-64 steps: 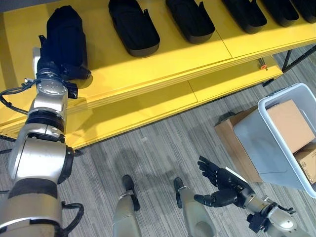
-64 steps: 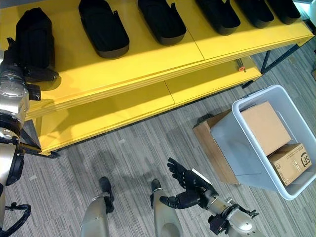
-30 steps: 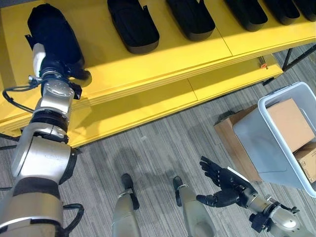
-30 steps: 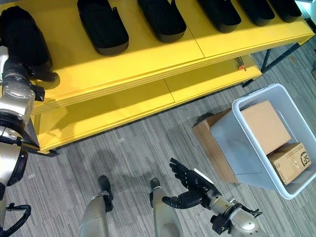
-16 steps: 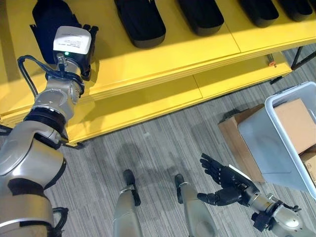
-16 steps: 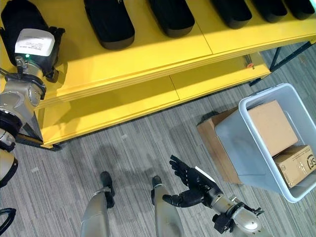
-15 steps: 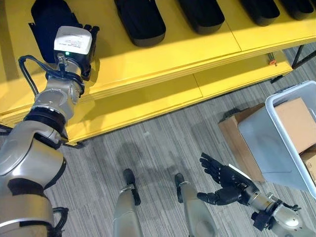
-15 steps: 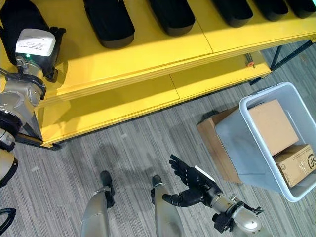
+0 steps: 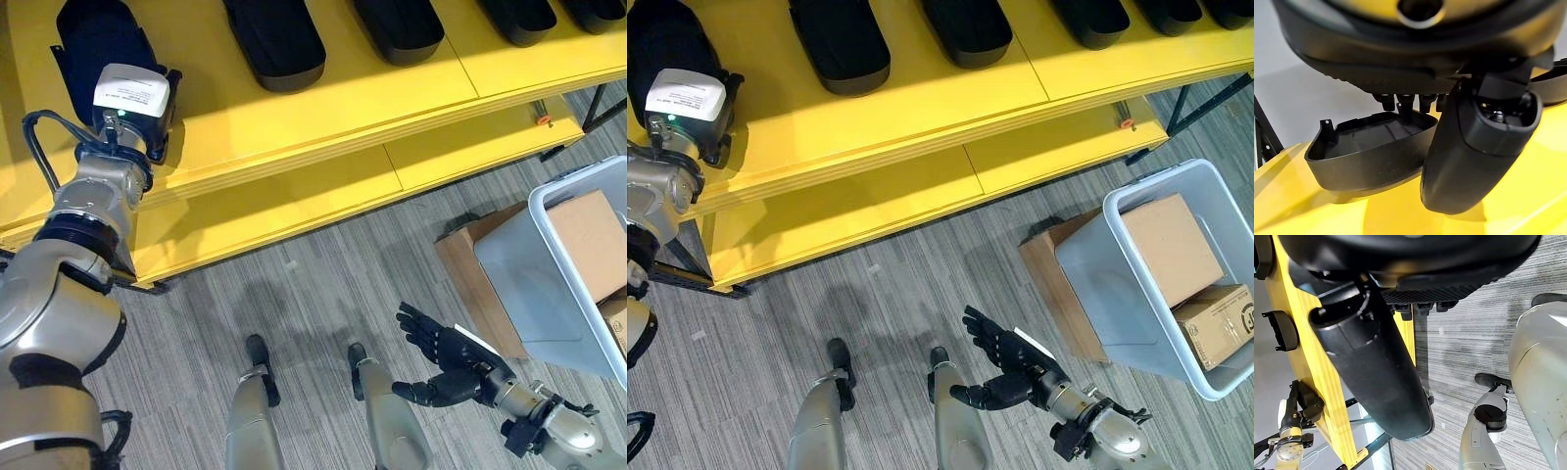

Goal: Move parts from the plastic box to the shelf.

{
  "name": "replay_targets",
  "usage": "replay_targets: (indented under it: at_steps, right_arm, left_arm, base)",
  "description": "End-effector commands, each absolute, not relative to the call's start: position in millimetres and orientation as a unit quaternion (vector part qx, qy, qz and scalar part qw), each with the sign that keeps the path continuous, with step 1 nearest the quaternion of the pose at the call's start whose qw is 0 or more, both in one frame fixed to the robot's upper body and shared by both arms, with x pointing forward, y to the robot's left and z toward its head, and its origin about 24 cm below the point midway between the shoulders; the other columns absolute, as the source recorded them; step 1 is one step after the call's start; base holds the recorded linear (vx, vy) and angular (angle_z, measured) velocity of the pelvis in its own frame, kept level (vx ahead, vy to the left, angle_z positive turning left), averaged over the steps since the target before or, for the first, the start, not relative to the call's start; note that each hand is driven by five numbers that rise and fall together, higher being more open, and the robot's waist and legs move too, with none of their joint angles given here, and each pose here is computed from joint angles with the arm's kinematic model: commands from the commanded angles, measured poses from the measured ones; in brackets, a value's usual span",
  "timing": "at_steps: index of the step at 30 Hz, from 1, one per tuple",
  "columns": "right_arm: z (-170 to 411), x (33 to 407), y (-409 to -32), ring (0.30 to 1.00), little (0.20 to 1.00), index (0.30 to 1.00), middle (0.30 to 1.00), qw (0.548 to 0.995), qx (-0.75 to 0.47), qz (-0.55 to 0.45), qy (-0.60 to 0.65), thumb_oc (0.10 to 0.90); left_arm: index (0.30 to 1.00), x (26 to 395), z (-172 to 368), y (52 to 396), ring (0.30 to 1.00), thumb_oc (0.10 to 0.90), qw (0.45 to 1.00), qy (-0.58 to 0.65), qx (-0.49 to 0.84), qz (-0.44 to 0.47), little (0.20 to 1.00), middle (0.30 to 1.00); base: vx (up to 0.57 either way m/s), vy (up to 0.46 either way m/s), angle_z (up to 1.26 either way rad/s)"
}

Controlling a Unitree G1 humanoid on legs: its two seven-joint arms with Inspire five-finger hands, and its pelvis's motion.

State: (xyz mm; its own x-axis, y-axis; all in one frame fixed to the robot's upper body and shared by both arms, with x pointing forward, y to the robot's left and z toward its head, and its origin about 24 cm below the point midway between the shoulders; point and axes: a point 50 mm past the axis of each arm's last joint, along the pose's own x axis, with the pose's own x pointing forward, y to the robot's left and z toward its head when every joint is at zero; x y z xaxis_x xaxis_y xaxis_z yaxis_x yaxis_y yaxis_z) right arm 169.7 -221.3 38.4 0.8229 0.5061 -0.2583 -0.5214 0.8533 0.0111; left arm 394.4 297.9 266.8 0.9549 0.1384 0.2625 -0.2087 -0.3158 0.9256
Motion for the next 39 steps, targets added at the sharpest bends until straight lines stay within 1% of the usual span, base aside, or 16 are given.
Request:
replay_targets:
  at_steps: [1,6,14,19,23,25,27,28,29,32,33,34,35,36,37,39]
  right_arm:
    - [66,174,-224,1.000,1.000,1.000,1.000,0.960,-0.014,0.274,0.057,0.900]
    - [65,174,-224,1.000,1.000,1.000,1.000,0.959,-0.011,0.277,0.062,0.900]
    - [67,174,-222,1.000,1.000,1.000,1.000,0.958,-0.008,0.282,0.055,0.900]
    - [69,176,-222,1.000,1.000,1.000,1.000,0.957,-0.010,0.284,0.050,0.900]
    - [71,177,-221,1.000,1.000,1.000,1.000,0.958,-0.012,0.285,0.044,0.900]
    - [71,177,-221,1.000,1.000,1.000,1.000,0.958,-0.010,0.283,0.041,0.900]
    - [70,178,-220,1.000,1.000,1.000,1.000,0.959,-0.006,0.281,0.038,0.900]
    - [71,179,-220,1.000,1.000,1.000,1.000,0.960,-0.005,0.278,0.031,0.900]
    - [71,179,-220,1.000,1.000,1.000,1.000,0.960,-0.005,0.278,0.031,0.900]
    - [71,179,-222,1.000,1.000,1.000,1.000,0.964,-0.008,0.266,0.023,0.900]
    - [70,179,-222,1.000,1.000,1.000,1.000,0.965,-0.008,0.260,0.021,0.900]
    - [69,178,-223,1.000,1.000,1.000,1.000,0.968,-0.006,0.251,0.017,0.900]
    - [68,178,-224,1.000,1.000,1.000,1.000,0.969,-0.009,0.248,0.017,0.900]
    - [68,179,-224,1.000,1.000,1.000,1.000,0.968,-0.010,0.249,0.017,0.900]
    - [69,179,-225,1.000,1.000,1.000,1.000,0.970,-0.014,0.244,0.015,0.900]
    - [67,179,-226,1.000,1.000,1.000,1.000,0.971,-0.019,0.237,0.019,0.900]
  left_arm:
    - [1.000,372,303,343,1.000,0.900,0.590,0.029,0.772,0.233,1.000,1.000]
    - [1.000,367,292,356,1.000,0.900,0.592,0.062,0.771,0.228,1.000,1.000]
    - [1.000,350,262,386,1.000,0.900,0.570,0.137,0.783,0.210,1.000,1.000]
    - [1.000,346,255,393,1.000,0.900,0.561,0.151,0.788,0.204,1.000,1.000]
    - [1.000,345,257,392,1.000,0.900,0.572,0.137,0.781,0.211,1.000,1.000]
    - [1.000,348,263,386,1.000,0.900,0.580,0.109,0.776,0.221,1.000,1.000]
    - [1.000,356,275,372,1.000,0.900,0.586,0.061,0.776,0.226,1.000,1.000]
    - [1.000,359,288,362,1.000,0.900,0.598,0.015,0.766,0.237,1.000,1.000]
    - [1.000,359,288,362,1.000,0.900,0.598,0.015,0.766,0.237,1.000,1.000]
    - [1.000,367,321,324,1.000,0.900,0.592,-0.097,0.765,0.235,1.000,1.000]
    - [1.000,365,337,307,1.000,0.900,0.589,-0.152,0.759,0.234,1.000,1.000]
    - [1.000,354,361,279,1.000,0.900,0.562,-0.249,0.754,0.232,1.000,1.000]
    - [1.000,349,369,270,1.000,0.900,0.556,-0.275,0.750,0.229,1.000,1.000]
    - [1.000,348,368,271,1.000,0.900,0.557,-0.273,0.750,0.230,1.000,1.000]
    - [1.000,337,380,260,1.000,0.900,0.547,-0.313,0.743,0.228,1.000,1.000]
    - [1.000,326,383,258,1.000,0.900,0.536,-0.342,0.735,0.233,1.000,1.000]
  base:
    - [0.00,0.000,0.00]
    - [0.00,0.000,0.00]
    - [0.01,0.007,-0.02]
    - [0.01,0.006,-0.02]
    - [0.00,0.000,0.00]
    - [0.00,0.000,0.00]
    - [0.00,0.000,0.00]
    - [0.00,0.000,0.00]
    - [0.00,0.000,0.00]
    - [0.01,-0.010,0.01]
    - [0.01,-0.050,0.07]
    - [0.01,-0.048,0.10]
    - [0.00,-0.037,0.13]
    - [0.01,-0.013,0.15]
    - [0.01,-0.011,0.21]
    - [0.01,-0.015,0.17]
